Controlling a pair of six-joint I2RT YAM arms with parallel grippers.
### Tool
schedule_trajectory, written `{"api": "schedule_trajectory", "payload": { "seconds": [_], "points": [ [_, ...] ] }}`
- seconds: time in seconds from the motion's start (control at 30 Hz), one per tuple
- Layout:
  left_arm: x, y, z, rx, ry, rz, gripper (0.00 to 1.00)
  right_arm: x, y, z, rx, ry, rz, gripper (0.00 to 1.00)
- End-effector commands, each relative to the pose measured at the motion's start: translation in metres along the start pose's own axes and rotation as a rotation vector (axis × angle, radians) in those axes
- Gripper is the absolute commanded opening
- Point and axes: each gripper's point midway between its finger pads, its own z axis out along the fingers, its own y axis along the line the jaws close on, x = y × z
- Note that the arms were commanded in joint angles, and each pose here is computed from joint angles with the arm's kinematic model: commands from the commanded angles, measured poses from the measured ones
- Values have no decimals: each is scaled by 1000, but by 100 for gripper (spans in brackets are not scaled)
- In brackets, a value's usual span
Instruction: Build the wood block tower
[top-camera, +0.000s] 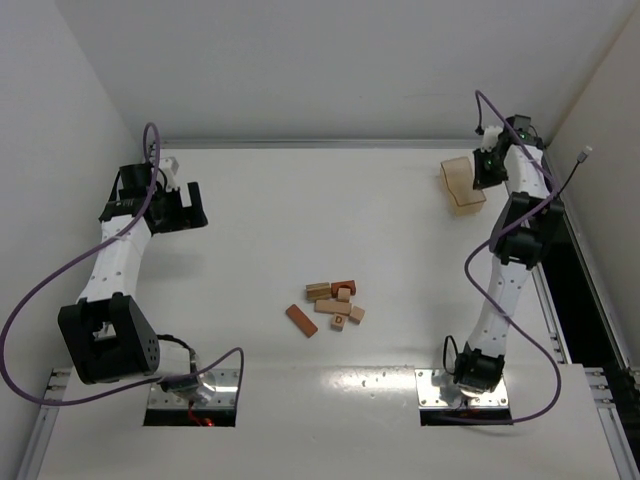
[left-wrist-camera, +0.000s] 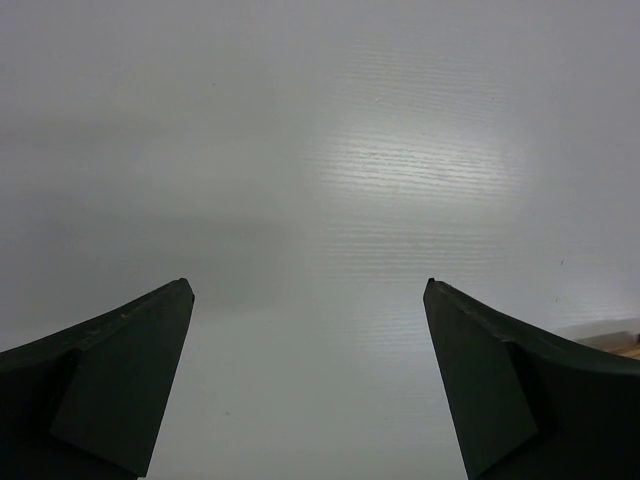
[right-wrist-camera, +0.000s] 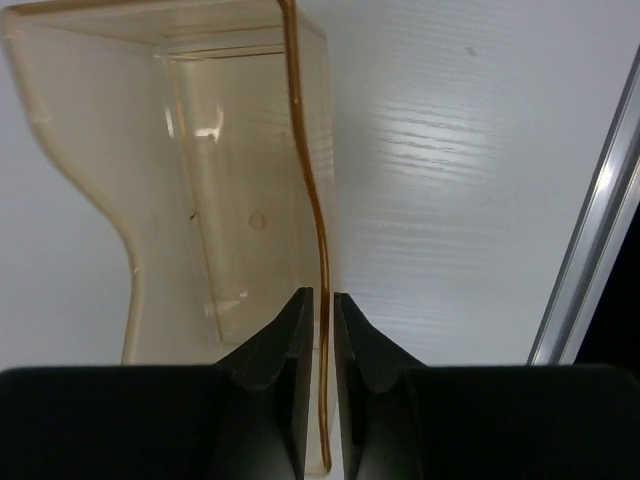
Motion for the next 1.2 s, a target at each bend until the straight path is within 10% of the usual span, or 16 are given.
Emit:
{"api": "schedule_trajectory", "payload": {
  "seconds": [0.0, 0.27, 0.73, 0.93, 1.17],
  "points": [
    [-22, -4, -3, 18, -62, 27, 100, -17, -6, 2, 2, -56, -23, 13],
    [-22, -4, 1, 18, -51, 25, 100, -12, -6, -4, 8, -45, -34, 69],
    [-14, -11, 6, 59, -49, -2, 100, -53, 83, -155, -59, -413, -77, 73],
    [-11, -14, 6, 77, -48, -2, 100, 14, 253, -177, -474, -338, -609, 65],
    [-5, -16, 4, 95, -37, 17, 100, 96, 376, -177, -539, -331, -1311, 77]
  ]
}}
